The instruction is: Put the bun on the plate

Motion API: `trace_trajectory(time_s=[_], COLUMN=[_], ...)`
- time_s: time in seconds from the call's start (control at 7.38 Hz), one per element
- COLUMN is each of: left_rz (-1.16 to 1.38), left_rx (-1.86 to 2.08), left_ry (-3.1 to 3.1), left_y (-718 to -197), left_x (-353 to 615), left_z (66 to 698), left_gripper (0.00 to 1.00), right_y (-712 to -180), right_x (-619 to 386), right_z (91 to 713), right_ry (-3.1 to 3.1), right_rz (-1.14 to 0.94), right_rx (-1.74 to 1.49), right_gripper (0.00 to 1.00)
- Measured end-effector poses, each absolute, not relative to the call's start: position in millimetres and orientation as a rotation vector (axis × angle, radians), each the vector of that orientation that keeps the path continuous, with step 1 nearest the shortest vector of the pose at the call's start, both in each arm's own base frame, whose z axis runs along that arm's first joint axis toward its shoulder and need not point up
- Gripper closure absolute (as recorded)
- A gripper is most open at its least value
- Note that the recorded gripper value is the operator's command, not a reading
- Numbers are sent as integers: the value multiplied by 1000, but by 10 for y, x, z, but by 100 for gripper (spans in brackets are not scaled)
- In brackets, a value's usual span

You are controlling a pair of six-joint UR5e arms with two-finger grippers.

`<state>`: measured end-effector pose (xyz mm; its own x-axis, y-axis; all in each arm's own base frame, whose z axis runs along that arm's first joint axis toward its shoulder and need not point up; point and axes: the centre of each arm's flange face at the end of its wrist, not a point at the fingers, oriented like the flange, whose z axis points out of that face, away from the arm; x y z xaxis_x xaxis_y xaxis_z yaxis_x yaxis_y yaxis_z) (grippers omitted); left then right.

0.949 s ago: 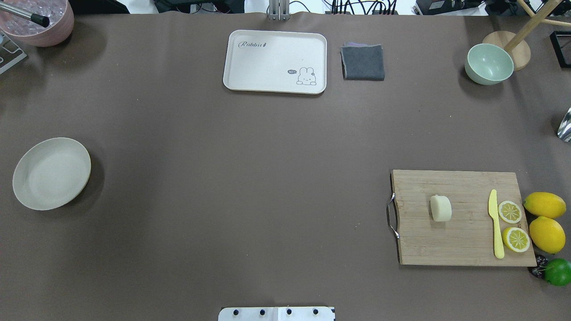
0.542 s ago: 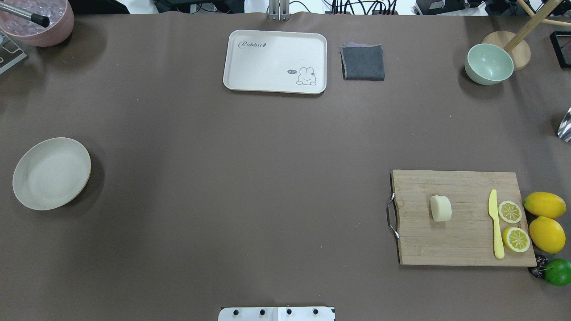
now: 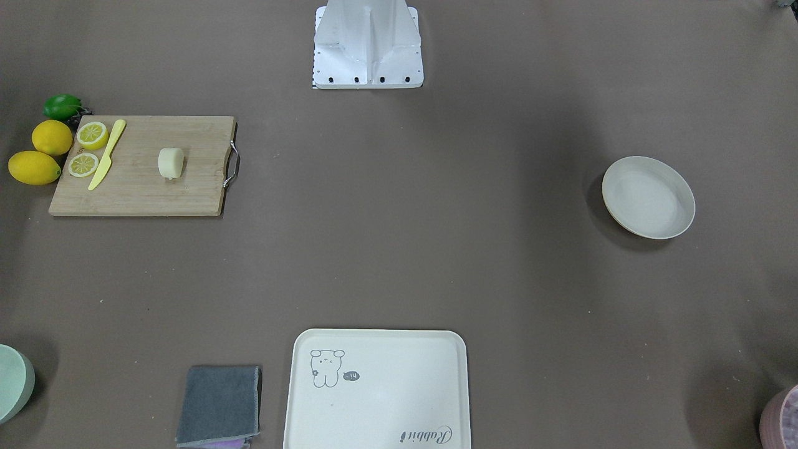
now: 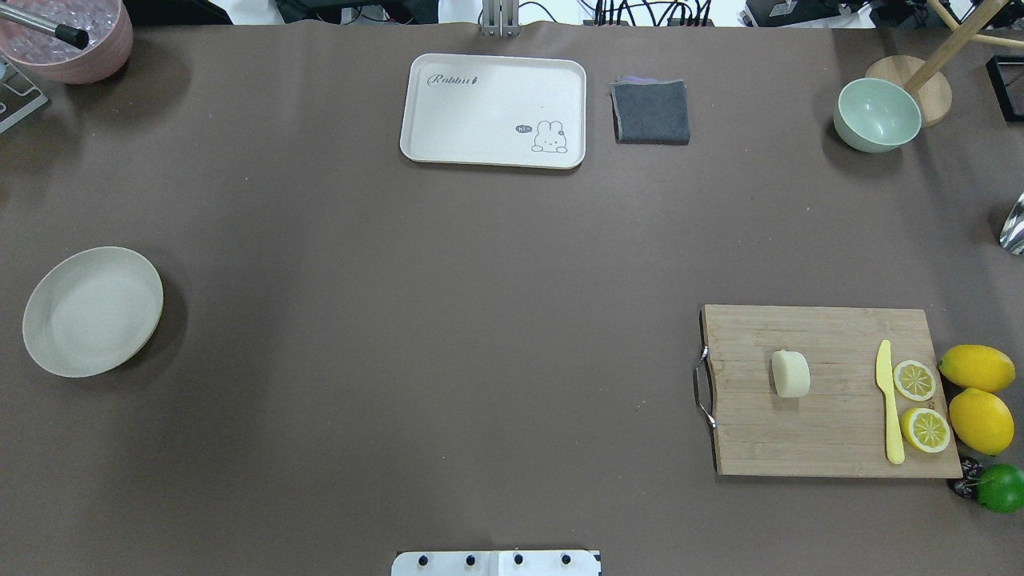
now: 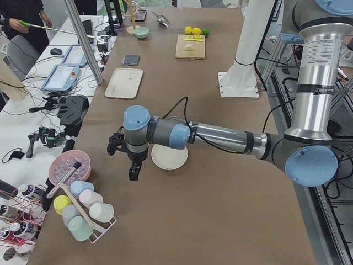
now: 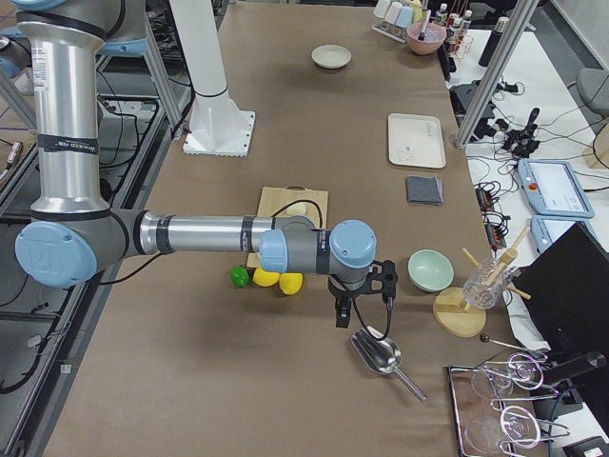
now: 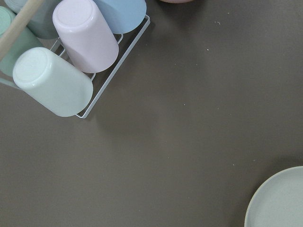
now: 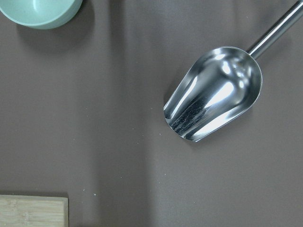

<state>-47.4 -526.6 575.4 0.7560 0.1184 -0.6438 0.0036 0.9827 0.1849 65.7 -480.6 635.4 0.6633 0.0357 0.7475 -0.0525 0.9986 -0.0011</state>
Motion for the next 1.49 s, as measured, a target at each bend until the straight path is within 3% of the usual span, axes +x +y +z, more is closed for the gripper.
trace_trajectory(time_s=[1.49], left_rz=[62], left_rx=[160], left_ry=[719], left_y=[-5153], left_x=[-448], left_z=[5857], left_gripper=[2], right_y=[-4766], right_x=[658], right_z=[6354], right_ry=[-846], right_rz=[49], right_rx=[23], right_gripper=[0])
